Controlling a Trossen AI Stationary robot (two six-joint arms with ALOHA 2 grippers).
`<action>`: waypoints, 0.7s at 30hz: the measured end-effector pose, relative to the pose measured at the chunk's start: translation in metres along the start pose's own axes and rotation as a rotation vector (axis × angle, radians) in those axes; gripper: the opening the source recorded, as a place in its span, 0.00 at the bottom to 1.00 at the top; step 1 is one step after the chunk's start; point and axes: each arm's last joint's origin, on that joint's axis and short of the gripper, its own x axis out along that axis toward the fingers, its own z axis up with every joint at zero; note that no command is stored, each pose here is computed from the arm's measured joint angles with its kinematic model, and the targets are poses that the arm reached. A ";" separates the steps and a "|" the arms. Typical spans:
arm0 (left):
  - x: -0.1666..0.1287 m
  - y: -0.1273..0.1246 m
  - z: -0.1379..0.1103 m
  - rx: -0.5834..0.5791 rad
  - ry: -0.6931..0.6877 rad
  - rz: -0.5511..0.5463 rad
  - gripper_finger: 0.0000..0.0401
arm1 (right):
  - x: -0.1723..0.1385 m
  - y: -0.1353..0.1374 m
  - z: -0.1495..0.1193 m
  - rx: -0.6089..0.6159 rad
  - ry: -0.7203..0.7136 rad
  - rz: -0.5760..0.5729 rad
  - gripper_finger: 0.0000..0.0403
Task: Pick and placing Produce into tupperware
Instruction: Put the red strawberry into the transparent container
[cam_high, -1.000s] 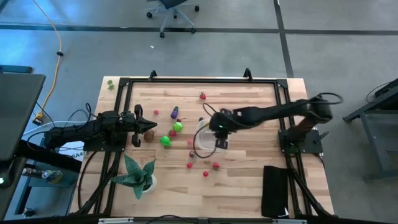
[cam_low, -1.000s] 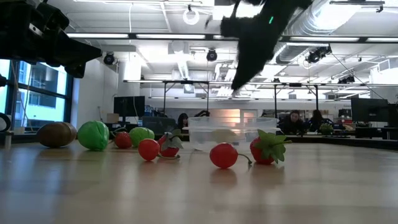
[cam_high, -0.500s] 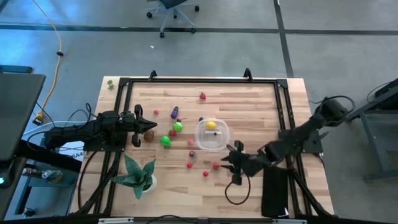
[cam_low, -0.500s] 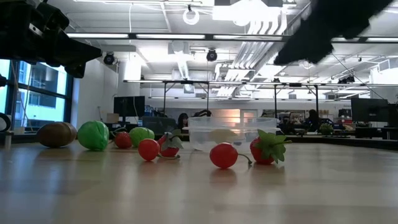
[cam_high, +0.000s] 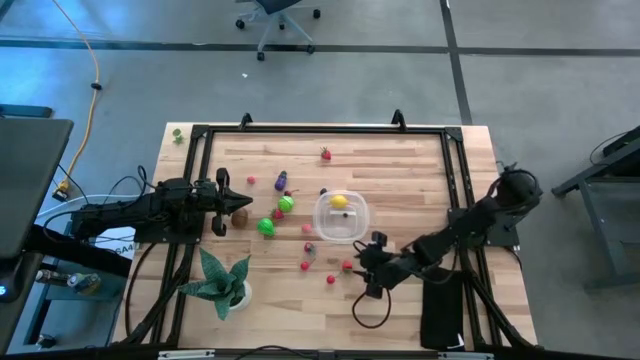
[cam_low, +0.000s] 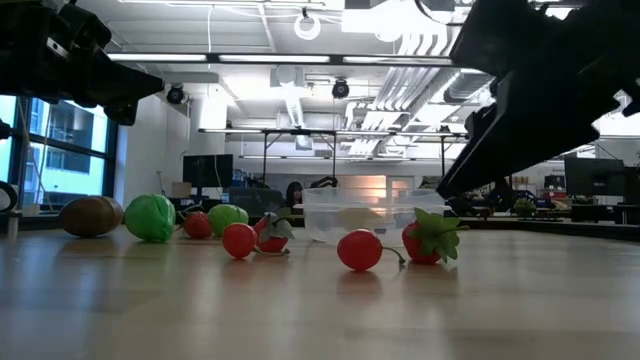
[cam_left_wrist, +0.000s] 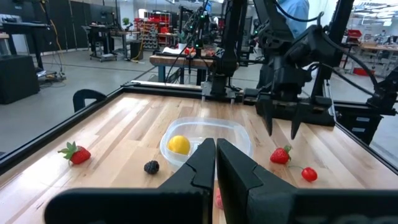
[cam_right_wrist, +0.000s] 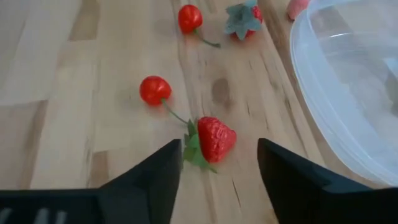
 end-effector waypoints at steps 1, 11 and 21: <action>0.000 0.000 0.000 0.000 0.000 0.000 0.01 | 0.002 0.000 -0.001 -0.003 0.001 -0.005 0.54; 0.000 0.000 0.000 0.000 0.000 0.000 0.01 | 0.021 0.007 -0.007 -0.011 -0.043 0.024 0.60; 0.000 0.000 0.000 0.000 0.000 0.000 0.01 | 0.043 -0.008 -0.011 0.012 0.005 0.007 0.60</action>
